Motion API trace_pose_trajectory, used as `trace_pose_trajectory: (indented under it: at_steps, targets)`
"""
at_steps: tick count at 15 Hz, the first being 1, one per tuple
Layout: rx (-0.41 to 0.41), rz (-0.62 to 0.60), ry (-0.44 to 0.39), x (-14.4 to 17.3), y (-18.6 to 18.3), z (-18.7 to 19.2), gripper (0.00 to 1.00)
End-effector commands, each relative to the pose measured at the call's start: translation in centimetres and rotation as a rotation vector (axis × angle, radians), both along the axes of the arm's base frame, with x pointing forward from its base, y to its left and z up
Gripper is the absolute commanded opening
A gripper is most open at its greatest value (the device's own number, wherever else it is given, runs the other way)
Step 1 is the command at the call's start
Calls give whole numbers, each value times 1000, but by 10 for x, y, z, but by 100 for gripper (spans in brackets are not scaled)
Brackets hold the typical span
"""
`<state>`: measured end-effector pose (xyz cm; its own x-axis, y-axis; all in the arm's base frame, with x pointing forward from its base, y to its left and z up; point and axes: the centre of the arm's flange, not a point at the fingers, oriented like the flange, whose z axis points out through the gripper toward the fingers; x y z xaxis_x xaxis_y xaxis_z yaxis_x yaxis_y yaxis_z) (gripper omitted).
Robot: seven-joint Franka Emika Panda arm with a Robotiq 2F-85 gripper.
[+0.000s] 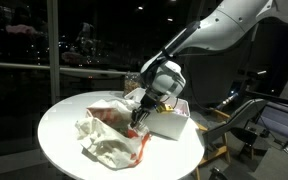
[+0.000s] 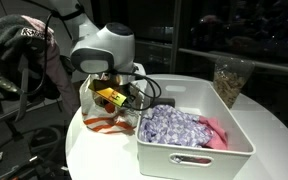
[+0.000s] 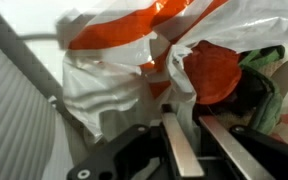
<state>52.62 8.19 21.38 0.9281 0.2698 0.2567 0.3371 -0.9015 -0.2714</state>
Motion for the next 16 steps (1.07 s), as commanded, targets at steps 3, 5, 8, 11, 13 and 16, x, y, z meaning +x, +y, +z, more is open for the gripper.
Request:
trace_pose_trajectory:
  at_steps: [3, 5, 8, 11, 13, 16]
  targets:
    - [-117, -175, 89, 2, -11, 15, 11]
    - [-166, -264, 144, 9, -19, 21, 10]
    - [-231, -367, 267, 16, -34, 34, 11]
    - [-285, -473, 415, 22, -32, 54, 12]
    - [-320, -530, 524, 18, -17, 72, 11]
    - [-348, -579, 633, 8, 9, 103, 11]
